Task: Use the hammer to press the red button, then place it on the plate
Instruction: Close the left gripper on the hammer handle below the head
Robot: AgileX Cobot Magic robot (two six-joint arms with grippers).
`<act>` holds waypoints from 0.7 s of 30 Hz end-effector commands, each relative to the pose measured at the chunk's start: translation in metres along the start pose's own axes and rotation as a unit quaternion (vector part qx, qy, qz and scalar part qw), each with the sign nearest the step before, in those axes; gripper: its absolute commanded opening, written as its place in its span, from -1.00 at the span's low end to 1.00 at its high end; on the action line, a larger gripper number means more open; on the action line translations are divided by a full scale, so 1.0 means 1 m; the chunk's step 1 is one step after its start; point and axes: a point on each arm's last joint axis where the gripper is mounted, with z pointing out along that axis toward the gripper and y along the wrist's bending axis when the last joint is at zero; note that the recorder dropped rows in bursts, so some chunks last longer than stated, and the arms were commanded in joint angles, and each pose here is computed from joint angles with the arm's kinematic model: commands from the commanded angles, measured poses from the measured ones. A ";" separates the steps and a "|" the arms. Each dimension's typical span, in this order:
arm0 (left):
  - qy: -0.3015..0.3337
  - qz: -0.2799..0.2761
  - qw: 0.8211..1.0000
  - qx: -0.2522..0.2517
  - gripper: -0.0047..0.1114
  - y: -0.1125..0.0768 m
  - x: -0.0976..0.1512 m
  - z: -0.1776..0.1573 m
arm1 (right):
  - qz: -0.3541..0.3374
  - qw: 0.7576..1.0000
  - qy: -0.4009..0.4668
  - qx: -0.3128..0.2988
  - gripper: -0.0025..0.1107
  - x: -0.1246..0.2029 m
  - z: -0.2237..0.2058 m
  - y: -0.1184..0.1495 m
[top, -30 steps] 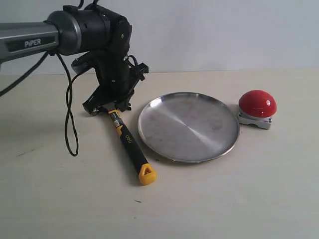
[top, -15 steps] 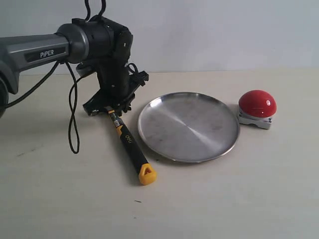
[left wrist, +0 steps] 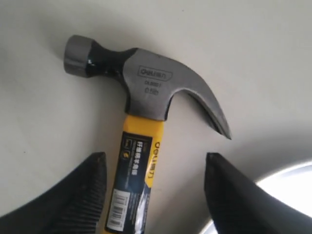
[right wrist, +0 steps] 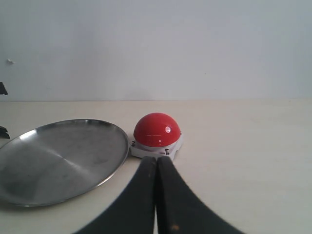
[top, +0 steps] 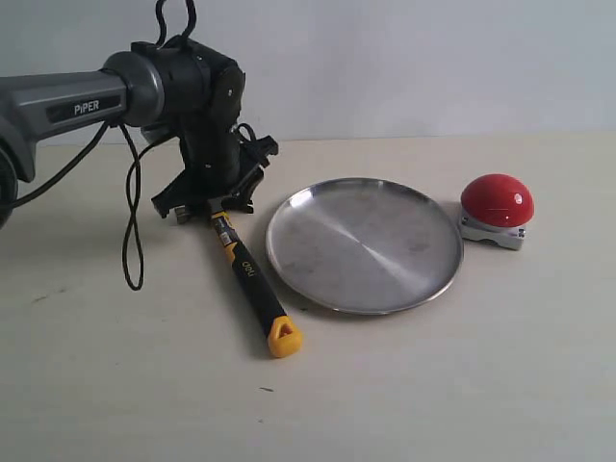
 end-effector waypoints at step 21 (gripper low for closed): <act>0.033 -0.008 0.999 -0.009 0.08 0.010 -0.006 0.040 | -0.007 1.000 -0.006 0.003 -0.96 0.000 0.000 0.000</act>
